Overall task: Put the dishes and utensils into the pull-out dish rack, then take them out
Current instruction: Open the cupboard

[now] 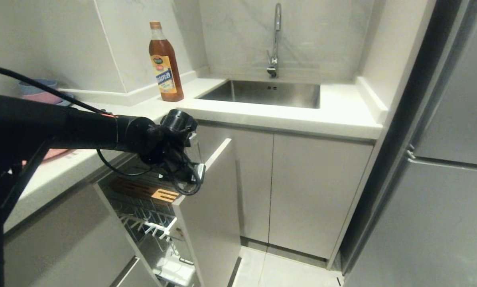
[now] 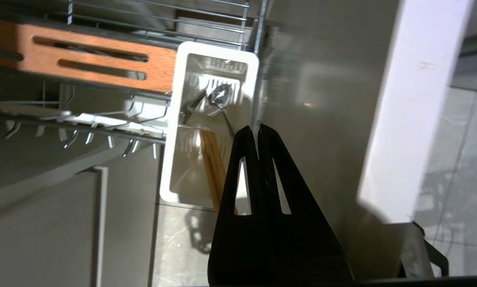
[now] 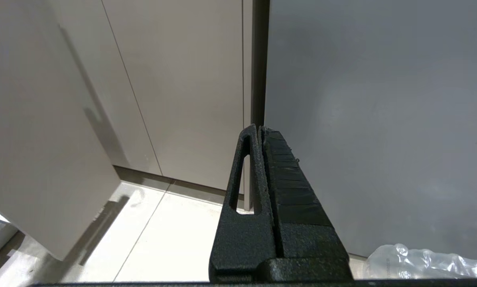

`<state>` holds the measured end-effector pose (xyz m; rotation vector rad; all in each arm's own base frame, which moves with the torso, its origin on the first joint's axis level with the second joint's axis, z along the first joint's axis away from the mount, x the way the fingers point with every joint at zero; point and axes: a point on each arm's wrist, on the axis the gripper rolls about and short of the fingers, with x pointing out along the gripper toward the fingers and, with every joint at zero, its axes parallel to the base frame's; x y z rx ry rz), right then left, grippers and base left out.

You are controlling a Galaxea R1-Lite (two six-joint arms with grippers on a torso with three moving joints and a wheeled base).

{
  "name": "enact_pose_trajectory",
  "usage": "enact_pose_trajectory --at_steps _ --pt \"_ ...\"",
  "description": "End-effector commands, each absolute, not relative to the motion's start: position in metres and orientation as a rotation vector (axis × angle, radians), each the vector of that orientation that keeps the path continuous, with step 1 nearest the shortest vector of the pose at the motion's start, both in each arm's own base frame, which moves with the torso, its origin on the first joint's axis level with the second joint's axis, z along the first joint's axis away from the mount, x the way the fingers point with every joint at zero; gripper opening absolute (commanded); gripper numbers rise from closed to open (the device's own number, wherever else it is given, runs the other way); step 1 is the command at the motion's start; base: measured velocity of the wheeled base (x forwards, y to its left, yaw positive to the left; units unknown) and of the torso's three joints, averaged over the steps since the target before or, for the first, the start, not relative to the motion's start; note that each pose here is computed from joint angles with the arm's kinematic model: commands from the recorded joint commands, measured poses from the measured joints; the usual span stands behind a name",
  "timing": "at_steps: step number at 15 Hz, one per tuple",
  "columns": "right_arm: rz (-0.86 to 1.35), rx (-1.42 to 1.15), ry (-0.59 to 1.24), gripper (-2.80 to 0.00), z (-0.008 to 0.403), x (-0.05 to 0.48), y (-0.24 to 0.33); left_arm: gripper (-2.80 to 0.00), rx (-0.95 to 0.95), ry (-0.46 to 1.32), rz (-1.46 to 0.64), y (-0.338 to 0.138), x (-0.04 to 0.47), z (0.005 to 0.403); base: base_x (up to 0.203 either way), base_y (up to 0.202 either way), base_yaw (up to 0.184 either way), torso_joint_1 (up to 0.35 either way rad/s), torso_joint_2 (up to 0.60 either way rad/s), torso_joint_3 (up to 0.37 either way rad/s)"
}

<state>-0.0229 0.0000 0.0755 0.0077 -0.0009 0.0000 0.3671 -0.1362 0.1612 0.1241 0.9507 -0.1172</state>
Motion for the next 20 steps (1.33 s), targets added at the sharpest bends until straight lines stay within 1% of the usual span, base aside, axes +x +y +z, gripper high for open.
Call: enact_pose_trajectory --at_steps 1,8,14,16,20 --pt "0.000 0.008 0.000 -2.80 0.075 -0.023 0.000 -2.80 0.139 0.953 -0.146 -0.149 0.362 0.160 0.000 0.000 0.000 0.000 0.00 0.000" --pt "0.000 0.008 0.000 -2.80 0.075 -0.023 0.000 -2.80 0.158 0.940 -0.262 -0.203 0.334 0.163 0.000 0.000 0.000 0.000 0.00 0.000" --pt "0.000 0.008 0.000 -2.80 0.075 -0.023 0.000 -2.80 0.191 0.924 -0.342 -0.231 0.313 0.168 0.000 0.000 0.000 0.000 0.00 0.000" --pt "0.000 0.008 0.000 -2.80 0.075 -0.023 0.000 -2.80 0.202 0.914 -0.309 -0.230 0.314 0.168 0.000 0.000 0.000 0.000 0.00 0.000" --pt "0.000 0.008 0.000 -2.80 0.075 -0.023 0.000 -2.80 0.167 0.871 -0.154 -0.221 0.316 0.173 0.000 0.000 0.000 0.000 0.00 0.000"
